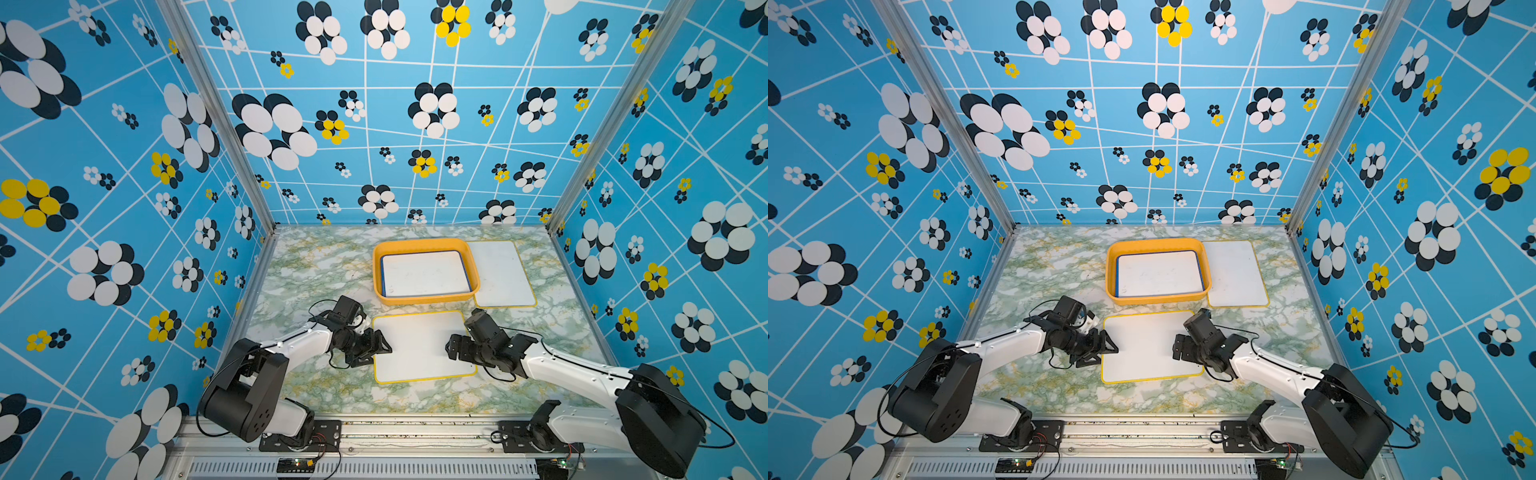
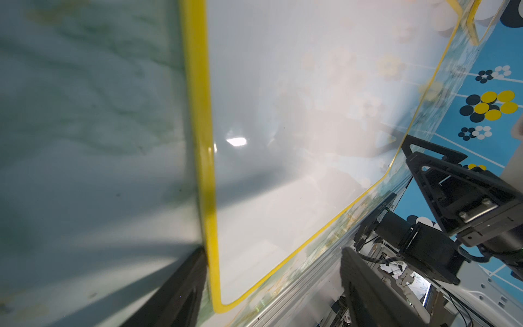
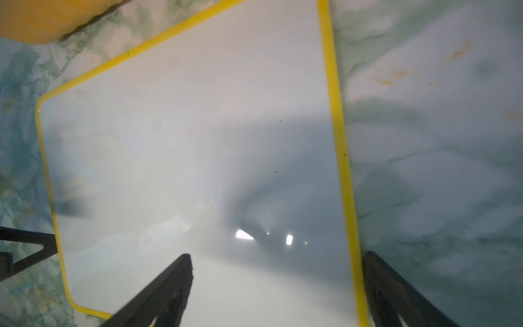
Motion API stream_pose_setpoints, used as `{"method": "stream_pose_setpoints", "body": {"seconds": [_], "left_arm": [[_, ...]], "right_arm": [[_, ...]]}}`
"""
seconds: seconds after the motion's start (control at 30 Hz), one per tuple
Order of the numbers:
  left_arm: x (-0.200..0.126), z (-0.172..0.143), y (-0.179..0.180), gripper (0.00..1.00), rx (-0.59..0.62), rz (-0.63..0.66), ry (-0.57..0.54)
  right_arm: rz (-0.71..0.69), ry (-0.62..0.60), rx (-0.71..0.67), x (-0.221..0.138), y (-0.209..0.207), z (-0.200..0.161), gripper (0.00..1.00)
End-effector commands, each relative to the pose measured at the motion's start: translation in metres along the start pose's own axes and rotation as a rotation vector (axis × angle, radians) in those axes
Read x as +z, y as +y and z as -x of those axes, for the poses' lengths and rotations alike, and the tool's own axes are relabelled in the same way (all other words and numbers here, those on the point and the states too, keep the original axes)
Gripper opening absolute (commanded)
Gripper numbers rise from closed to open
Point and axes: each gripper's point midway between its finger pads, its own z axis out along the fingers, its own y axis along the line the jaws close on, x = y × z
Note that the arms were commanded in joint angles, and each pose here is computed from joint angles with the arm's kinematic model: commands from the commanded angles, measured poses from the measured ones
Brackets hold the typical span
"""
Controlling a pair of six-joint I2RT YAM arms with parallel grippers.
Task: Put the whiteboard into the storage box
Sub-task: Pick up the whiteboard at the center of the board.
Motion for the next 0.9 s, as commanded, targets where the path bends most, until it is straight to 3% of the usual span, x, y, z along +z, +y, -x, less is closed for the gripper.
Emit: {"method": "stream_pose_setpoints", "body": {"seconds": [0.0, 0.1, 0.43, 0.57, 0.87], "left_arm": [[0.01, -0.017, -0.028, 0.76, 0.068, -0.156, 0.106], [0.008, -0.019, -0.024, 0.76, 0.078, -0.124, 0.112], [0.015, -0.022, 0.019, 0.75, 0.111, 0.227, 0.169], [0.028, -0.019, 0.015, 0.74, 0.112, 0.197, 0.164], [0.02, -0.005, -0.041, 0.74, 0.149, -0.088, 0.082]], "right_arm": [[0.207, 0.281, 0.032, 0.007, 0.035, -0.066, 0.95], [0.221, 0.283, 0.033, 0.005, 0.04, -0.067, 0.95], [0.251, 0.274, 0.043, -0.004, 0.048, -0.065, 0.94], [0.259, 0.268, 0.052, -0.007, 0.048, -0.066, 0.94], [0.275, 0.267, 0.066, -0.005, 0.043, -0.072, 0.93]]}}
